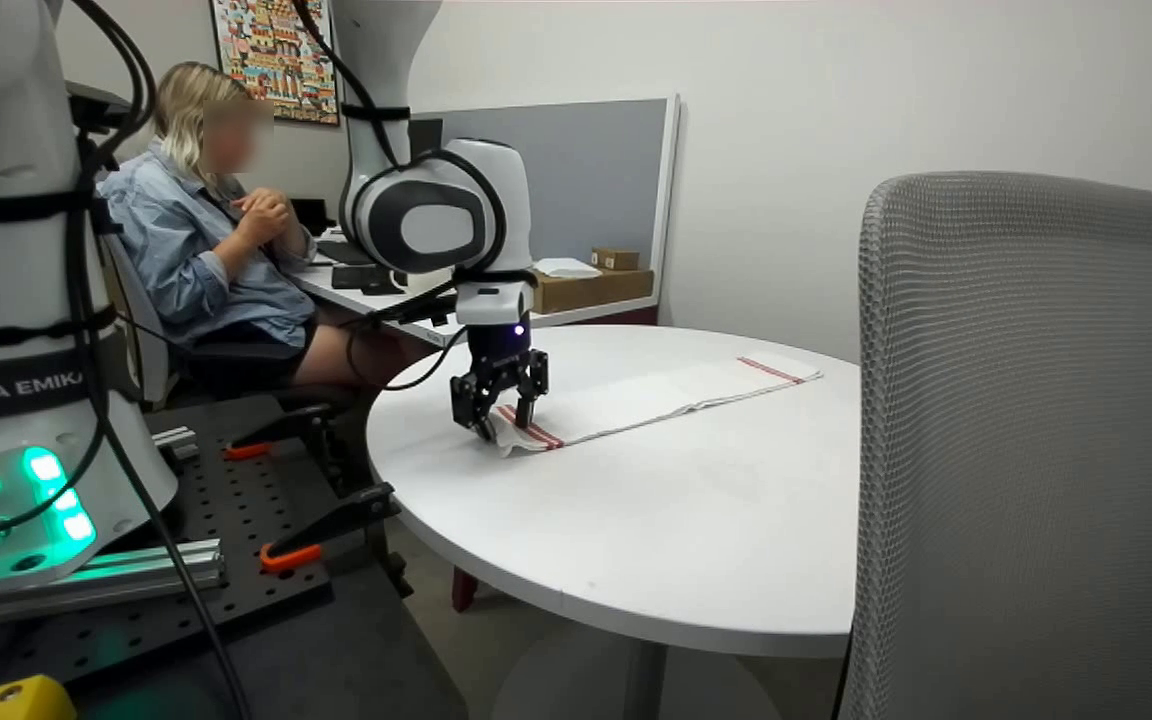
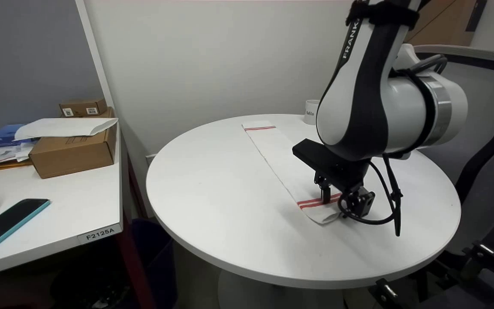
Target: Fold the kitchen towel
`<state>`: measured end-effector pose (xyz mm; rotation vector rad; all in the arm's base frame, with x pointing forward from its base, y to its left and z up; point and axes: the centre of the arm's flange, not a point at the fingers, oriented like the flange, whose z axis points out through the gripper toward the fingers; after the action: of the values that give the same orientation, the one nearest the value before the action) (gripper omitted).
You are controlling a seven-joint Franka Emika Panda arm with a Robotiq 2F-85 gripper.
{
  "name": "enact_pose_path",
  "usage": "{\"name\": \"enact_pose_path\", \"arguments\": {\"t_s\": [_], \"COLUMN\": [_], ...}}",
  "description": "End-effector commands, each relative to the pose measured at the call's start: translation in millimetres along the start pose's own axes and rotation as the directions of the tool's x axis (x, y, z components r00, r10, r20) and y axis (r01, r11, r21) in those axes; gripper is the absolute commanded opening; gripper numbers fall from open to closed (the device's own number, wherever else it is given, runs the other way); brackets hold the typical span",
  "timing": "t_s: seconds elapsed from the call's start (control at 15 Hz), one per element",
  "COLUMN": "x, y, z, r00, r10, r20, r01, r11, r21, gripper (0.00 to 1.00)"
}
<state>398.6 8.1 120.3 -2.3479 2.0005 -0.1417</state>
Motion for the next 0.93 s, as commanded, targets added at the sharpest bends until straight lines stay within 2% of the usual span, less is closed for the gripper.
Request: {"name": "enact_pose_path", "arguments": {"t_s": [0.0,0.27,0.53,0.8,0.87], "x": [1.7,3.7,-3.5,-6.4,-4.2], "y": [1.7,3.3,10.7,22.9,22.2], "z": [12.7,8.9,-16.0,-72.0,-92.8], "r00": [1.000,1.000,0.996,0.992,0.992], "r10": [-0.015,-0.023,-0.083,-0.125,-0.124], "r20": [-0.014,-0.019,0.012,0.001,-0.012], "r01": [0.015,0.024,0.082,0.124,0.124], "r11": [0.999,0.998,0.994,0.984,0.979], "r21": [0.033,0.053,0.067,0.126,0.161], "gripper": [0.28,0.01,0.02,0.00,0.00]}}
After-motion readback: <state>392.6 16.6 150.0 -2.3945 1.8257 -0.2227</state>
